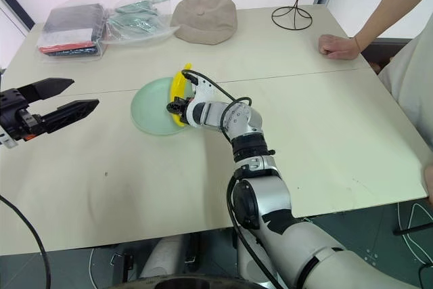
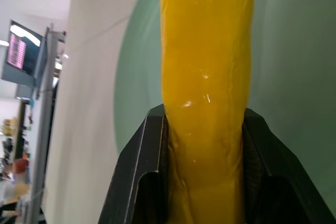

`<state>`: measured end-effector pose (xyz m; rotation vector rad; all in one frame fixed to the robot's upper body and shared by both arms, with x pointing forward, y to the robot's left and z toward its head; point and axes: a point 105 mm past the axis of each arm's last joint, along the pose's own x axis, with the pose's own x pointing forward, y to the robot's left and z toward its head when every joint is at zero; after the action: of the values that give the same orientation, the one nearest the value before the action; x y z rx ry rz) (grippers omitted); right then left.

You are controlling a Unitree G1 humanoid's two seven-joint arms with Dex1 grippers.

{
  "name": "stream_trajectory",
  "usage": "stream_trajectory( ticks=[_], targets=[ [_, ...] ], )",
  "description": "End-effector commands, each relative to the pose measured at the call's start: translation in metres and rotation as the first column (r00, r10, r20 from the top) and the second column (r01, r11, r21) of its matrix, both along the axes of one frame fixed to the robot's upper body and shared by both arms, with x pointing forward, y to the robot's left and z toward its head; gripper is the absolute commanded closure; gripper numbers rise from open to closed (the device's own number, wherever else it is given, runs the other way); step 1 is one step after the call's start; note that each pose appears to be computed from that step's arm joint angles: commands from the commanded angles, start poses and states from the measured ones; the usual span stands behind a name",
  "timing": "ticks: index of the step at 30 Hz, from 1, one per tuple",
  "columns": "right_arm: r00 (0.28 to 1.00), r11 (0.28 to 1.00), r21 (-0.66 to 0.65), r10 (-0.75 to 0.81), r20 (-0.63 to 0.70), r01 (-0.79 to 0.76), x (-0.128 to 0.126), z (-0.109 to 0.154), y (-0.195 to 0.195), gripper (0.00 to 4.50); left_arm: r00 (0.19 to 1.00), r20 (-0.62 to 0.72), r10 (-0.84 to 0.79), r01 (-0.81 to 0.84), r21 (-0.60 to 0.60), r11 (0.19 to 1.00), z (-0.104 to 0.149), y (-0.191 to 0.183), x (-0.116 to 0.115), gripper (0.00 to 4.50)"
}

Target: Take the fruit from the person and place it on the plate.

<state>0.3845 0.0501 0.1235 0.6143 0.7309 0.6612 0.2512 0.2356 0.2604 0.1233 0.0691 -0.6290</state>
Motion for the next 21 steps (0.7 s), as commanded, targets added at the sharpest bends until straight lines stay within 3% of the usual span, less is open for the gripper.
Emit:
stream_trajectory(
  ticks=[1, 4, 7, 11, 15, 21],
  targets=[
    [0.996, 0.995, 0.05, 0.089, -0.012, -0.088, -0.027, -0.005, 0.034, 3.2, 0.998, 0.061, -0.007, 0.005, 0.026, 1.0, 0.013, -0.003, -0.003, 0.0],
    [0.995, 0.995, 0.039, 0.097, 0.009, -0.097, -0.027, -0.003, 0.034, 3.2, 0.998, 0.06, -0.007, 0.006, 0.023, 1.0, 0.012, -0.004, -0.002, 0.0],
    [0.995, 0.995, 0.034, 0.096, 0.027, -0.097, -0.026, 0.0, 0.032, 2.06, 0.998, 0.061, -0.009, 0.008, 0.016, 1.0, 0.011, -0.005, -0.001, 0.0],
    [0.993, 0.993, 0.041, 0.107, 0.057, -0.11, -0.024, 0.009, 0.03, 0.05, 0.998, 0.06, -0.012, 0.011, 0.009, 1.0, 0.008, -0.006, -0.001, 0.0],
    [0.985, 0.993, -0.005, 0.114, 0.133, -0.114, -0.019, 0.018, 0.02, 0.05, 0.998, 0.058, -0.017, 0.017, 0.002, 1.0, 0.006, -0.008, -0.001, 0.0],
    [0.89, 0.959, -0.257, 0.216, 0.401, -0.117, -0.012, 0.035, -0.015, 0.05, 0.998, 0.058, -0.031, 0.031, -0.011, 0.999, 0.003, -0.012, 0.001, 0.0]
  ],
)
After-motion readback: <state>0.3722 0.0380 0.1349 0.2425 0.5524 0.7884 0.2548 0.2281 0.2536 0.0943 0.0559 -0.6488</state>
